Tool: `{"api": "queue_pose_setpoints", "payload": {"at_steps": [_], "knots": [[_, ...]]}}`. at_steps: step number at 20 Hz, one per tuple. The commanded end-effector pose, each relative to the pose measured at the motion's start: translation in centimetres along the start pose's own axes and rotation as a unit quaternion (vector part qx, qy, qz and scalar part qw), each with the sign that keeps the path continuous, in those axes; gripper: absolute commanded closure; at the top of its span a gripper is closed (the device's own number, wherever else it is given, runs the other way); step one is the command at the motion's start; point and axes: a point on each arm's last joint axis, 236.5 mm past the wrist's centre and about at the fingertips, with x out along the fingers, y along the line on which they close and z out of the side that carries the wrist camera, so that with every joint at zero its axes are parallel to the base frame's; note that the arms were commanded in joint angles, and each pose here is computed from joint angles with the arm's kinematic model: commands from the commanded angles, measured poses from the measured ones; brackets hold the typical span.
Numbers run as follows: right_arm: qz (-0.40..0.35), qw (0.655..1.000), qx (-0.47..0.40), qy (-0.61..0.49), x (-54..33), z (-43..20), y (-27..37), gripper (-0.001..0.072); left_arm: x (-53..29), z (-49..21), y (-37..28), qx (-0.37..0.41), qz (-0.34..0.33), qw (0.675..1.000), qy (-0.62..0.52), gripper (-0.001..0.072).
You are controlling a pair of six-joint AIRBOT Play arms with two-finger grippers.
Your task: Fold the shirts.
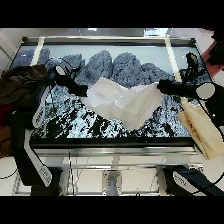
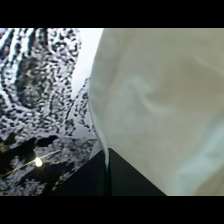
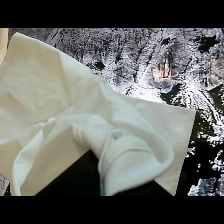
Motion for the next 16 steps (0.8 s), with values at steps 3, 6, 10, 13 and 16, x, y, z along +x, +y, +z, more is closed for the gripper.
{"api": "queue_pose_setpoints", "payload": {"at_steps": [3, 6, 10, 13, 16], "knots": [[-0.030, 0.999, -0.031, -0.029, -3.0, 3.3, -0.9, 0.0679, -7.4, 2.1, -3.8, 0.043, -0.018, 0.998, -0.047, 0.0701], [-0.054, 0.994, -0.050, -0.079, -10.2, 6.6, -1.5, 0.0680, -18.2, 0.8, -7.3, 0.118, 0.004, 0.988, -0.101, 0.0701], [-0.091, 0.978, -0.102, -0.158, -21.9, 7.5, -0.4, 0.0680, -32.0, -4.2, -13.7, 0.183, 0.049, 0.957, -0.219, 0.0701], [-0.105, 0.951, -0.145, -0.252, -29.8, 7.8, 2.6, 0.0681, -40.3, -8.1, -20.2, 0.237, 0.066, 0.908, -0.339, 0.0701], [-0.081, 0.928, -0.157, -0.329, -33.5, 9.6, 5.3, 0.0681, -45.8, -9.7, -24.1, 0.261, 0.075, 0.855, -0.441, 0.0702]]}}
